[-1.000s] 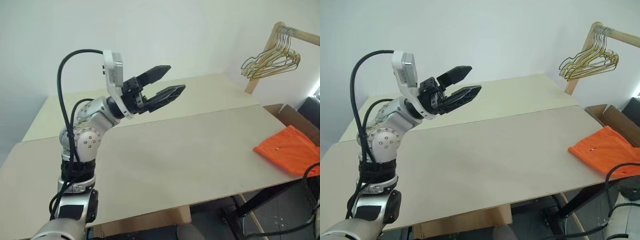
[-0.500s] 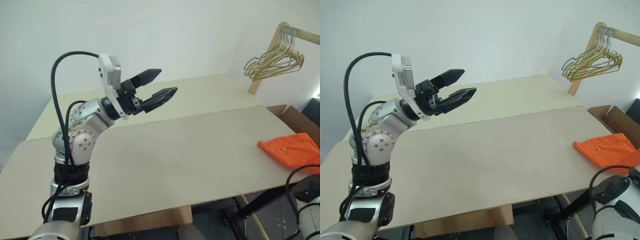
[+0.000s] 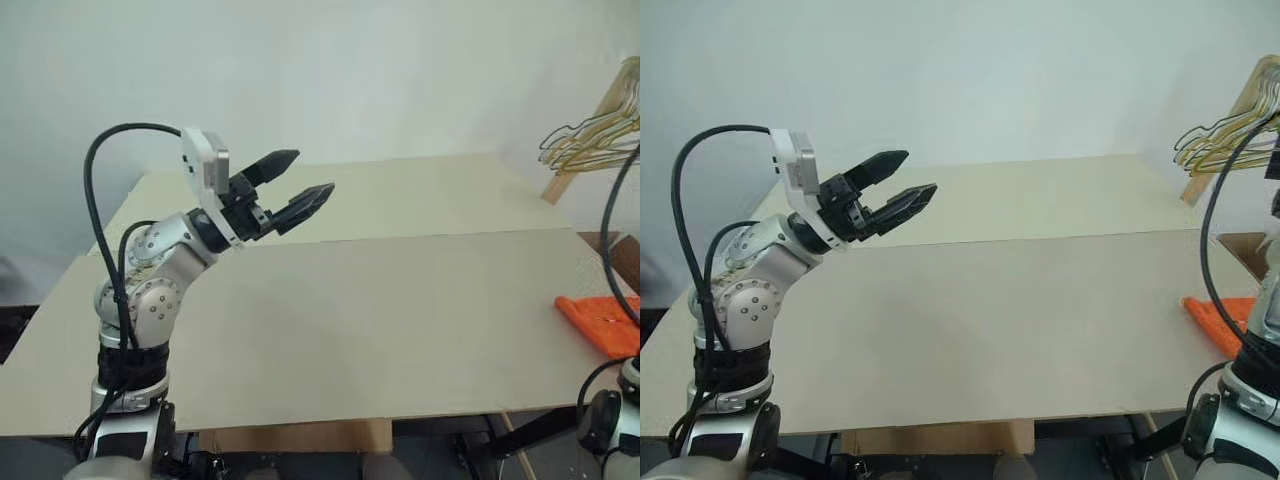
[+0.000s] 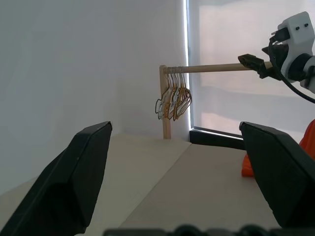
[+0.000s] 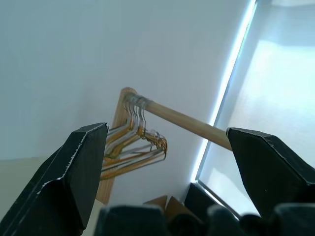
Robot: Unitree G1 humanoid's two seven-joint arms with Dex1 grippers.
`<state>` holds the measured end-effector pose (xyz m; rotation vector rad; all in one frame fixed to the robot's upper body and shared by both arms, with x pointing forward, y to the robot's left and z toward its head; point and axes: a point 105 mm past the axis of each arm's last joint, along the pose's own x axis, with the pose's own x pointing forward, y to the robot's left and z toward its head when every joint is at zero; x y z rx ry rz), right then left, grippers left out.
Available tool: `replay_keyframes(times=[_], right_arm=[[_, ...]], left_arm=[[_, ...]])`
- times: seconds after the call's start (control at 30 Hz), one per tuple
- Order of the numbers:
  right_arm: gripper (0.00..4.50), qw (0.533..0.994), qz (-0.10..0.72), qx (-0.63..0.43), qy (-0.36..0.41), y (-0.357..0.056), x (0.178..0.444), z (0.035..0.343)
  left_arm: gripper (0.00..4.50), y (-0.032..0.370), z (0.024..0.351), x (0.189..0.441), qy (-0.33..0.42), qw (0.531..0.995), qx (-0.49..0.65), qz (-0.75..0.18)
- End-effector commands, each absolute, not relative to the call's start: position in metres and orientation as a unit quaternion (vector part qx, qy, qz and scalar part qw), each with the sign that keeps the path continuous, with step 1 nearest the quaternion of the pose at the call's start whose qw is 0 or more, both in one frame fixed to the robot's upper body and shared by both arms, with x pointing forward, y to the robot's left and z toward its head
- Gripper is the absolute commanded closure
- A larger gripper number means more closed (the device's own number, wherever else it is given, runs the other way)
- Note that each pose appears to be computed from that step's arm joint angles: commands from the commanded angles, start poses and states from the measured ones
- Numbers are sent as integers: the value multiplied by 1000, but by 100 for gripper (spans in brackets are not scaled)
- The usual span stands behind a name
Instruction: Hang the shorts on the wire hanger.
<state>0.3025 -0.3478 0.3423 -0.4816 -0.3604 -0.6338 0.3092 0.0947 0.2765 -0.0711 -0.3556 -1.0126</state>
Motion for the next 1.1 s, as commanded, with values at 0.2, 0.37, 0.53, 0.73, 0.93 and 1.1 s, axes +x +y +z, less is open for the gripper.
replay_keyframes(times=[0.2,0.37,0.53,0.73,0.93,1.1], right_arm=[[3,901,-174,-307,-253,-294,309,352],[3,919,-25,-310,-244,-254,314,333],[3,925,135,-295,-196,-217,315,303],[3,909,296,-254,-147,-178,304,260],[3,864,422,-260,-83,-146,287,214],[3,849,459,-251,-66,-139,281,204]], left_arm=[[0,102,288,301,-190,862,-13,-470],[0,105,277,296,-145,857,1,-495],[0,113,259,290,-108,855,39,-506],[0,124,235,284,-72,860,73,-500],[0,129,214,276,-46,857,99,-503],[0,132,203,269,-24,850,114,-514]])
